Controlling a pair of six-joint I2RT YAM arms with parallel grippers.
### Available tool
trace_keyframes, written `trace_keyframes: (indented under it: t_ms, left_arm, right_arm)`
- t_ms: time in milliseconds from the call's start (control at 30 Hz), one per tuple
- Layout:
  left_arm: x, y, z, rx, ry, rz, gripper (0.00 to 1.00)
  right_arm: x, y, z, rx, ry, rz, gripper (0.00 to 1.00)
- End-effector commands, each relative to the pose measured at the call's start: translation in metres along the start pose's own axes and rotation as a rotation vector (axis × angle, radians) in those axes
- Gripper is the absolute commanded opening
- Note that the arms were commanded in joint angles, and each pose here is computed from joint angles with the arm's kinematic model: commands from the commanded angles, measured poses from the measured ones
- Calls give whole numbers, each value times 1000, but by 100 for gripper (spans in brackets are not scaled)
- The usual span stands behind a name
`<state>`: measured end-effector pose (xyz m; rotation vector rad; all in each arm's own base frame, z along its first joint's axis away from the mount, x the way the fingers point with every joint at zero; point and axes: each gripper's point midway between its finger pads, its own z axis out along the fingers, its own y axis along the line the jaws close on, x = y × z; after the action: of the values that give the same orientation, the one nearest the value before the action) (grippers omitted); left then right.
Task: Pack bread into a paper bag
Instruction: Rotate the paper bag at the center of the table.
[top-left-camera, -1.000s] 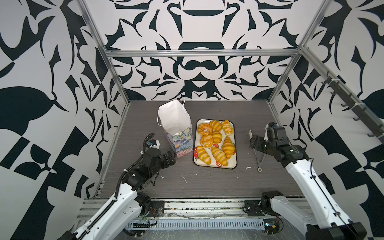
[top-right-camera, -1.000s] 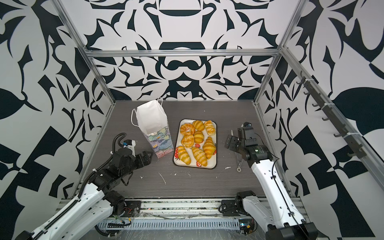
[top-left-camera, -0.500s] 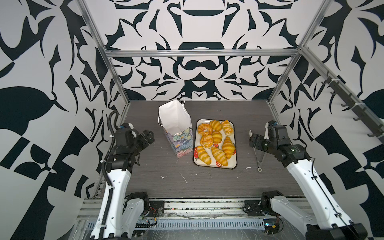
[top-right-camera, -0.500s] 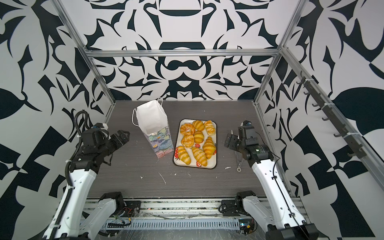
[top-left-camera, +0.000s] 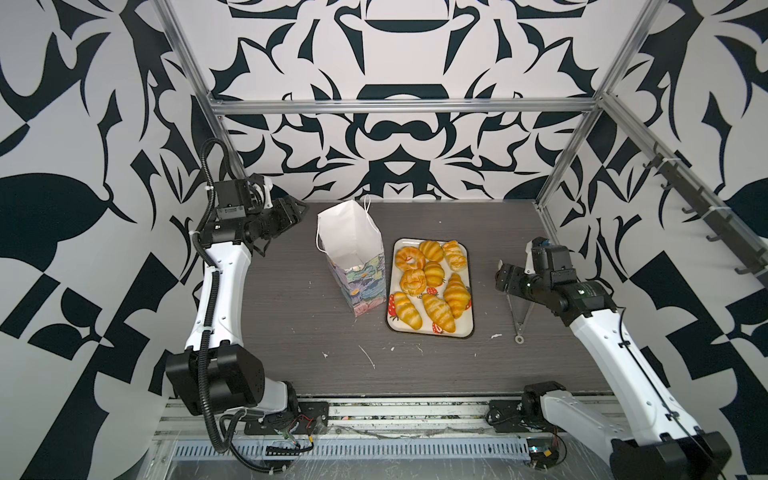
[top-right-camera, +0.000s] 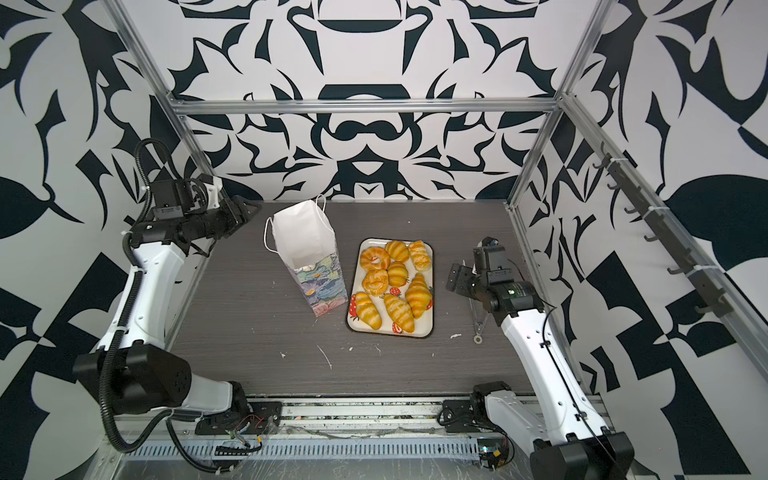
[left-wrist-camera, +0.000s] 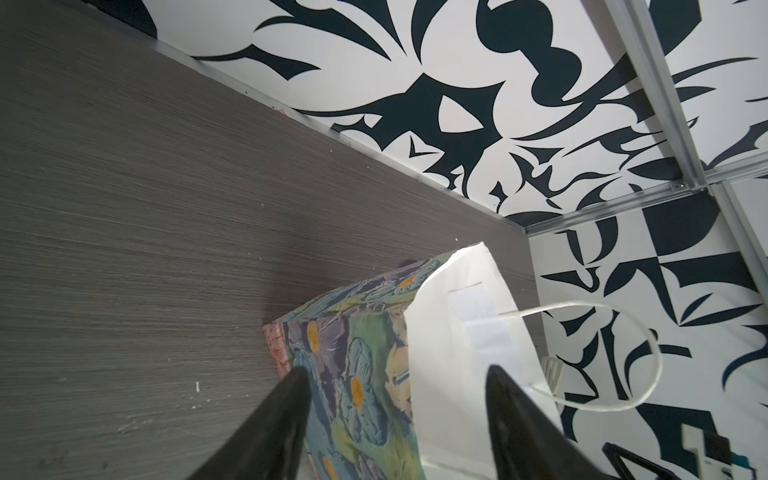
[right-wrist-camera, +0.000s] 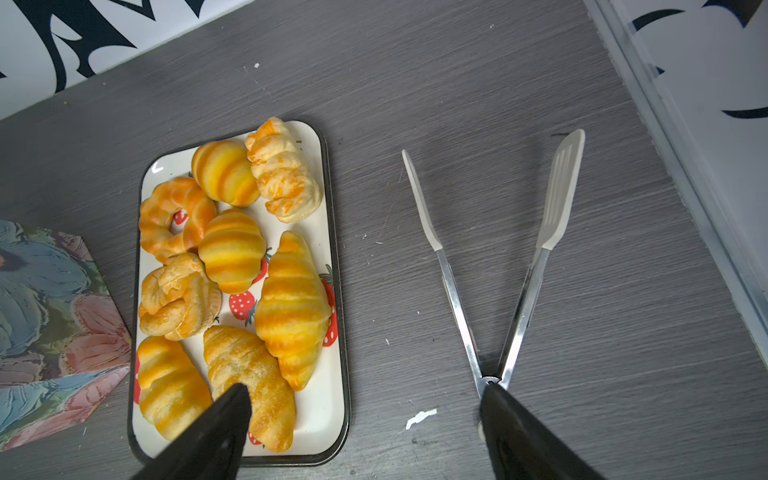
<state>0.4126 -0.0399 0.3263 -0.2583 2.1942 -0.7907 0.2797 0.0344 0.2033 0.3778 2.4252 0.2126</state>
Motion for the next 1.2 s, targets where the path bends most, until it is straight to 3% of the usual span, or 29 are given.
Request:
trace_keyframes:
  t_ms: [0,167,300,567,1067,1167]
  left_arm:
    - [6,-7,10,14,101,57,61]
    - [17,-25,50,-29,254,230,51]
    - [18,-30,73,-38,292,309,48]
    - [11,-34,89,-12,312,344,43]
    - [31,-29,107,-24,389,368,41]
    - [31,-24,109,-47,396,367,35]
  right_arm:
    - [-18,13,-7,-41,-49,-16,90]
    - [-19,15,-5,-40,-46,-26,90]
    - [-18,12,-7,-31,-54,-24,90]
    - [-10,7,-8,-23,-51,-20,90]
    - [-10,11,-3,-40,-44,1,89]
    - [-10,11,-4,-41,-48,0,89]
